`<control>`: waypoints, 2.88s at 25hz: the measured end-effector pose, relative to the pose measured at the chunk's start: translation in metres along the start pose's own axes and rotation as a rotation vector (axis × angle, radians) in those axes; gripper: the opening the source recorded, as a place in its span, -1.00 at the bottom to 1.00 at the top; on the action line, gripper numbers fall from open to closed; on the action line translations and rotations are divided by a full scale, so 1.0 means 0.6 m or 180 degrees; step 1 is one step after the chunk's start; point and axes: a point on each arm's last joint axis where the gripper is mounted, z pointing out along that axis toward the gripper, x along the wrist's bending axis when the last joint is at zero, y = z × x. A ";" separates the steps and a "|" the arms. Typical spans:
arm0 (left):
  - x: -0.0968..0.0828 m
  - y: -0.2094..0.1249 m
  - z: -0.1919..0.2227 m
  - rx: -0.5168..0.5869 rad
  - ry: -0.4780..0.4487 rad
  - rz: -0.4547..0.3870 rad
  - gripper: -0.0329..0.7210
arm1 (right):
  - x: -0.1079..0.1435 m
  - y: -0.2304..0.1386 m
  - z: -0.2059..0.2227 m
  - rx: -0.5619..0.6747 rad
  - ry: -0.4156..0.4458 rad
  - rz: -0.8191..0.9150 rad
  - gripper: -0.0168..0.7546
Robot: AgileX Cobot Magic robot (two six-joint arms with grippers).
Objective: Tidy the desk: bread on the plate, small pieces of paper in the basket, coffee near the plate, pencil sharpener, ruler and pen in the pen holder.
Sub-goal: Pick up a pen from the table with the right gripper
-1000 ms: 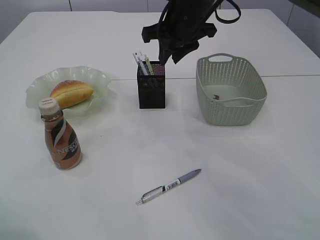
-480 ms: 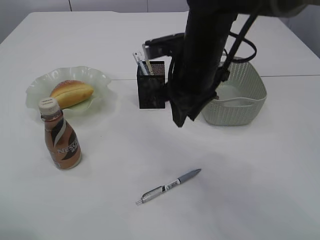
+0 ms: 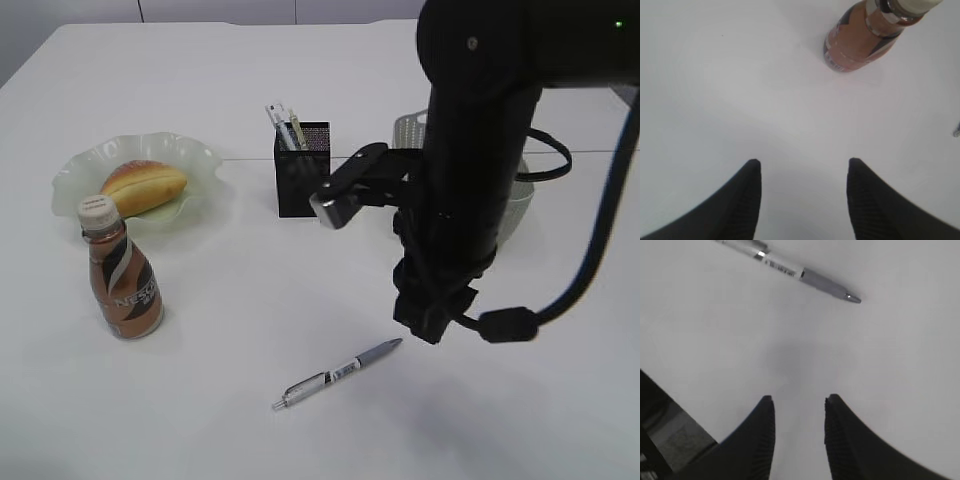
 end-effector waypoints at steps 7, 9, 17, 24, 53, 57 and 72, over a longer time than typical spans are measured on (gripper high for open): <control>0.000 0.000 0.000 -0.0010 -0.0001 0.0000 0.16 | 0.011 -0.004 0.003 -0.0054 0.0052 -0.1029 -0.30; 0.000 0.001 0.000 -0.0018 -0.0001 0.0000 0.16 | 0.014 -0.003 0.003 -0.0077 0.0052 -0.1518 -0.30; 0.000 0.003 0.000 -0.0061 -0.0003 0.0000 0.16 | 0.011 0.006 0.025 -0.0005 0.0051 -0.1982 -0.30; 0.000 0.005 0.000 -0.0110 -0.0006 0.0000 0.16 | 0.023 0.035 0.026 -0.0659 0.0040 -0.2993 -0.17; 0.000 0.009 0.000 -0.0186 -0.0010 0.0000 0.14 | 0.006 0.079 0.159 -0.0776 0.0265 -0.3232 -0.14; 0.000 0.009 0.000 -0.0186 -0.0010 0.0000 0.14 | 0.002 0.087 0.168 -0.0772 0.0266 -0.3228 -0.15; -0.001 0.013 -0.001 -0.0270 -0.0014 0.0000 0.11 | -0.004 0.098 0.189 -0.0742 0.0287 -0.3220 -0.13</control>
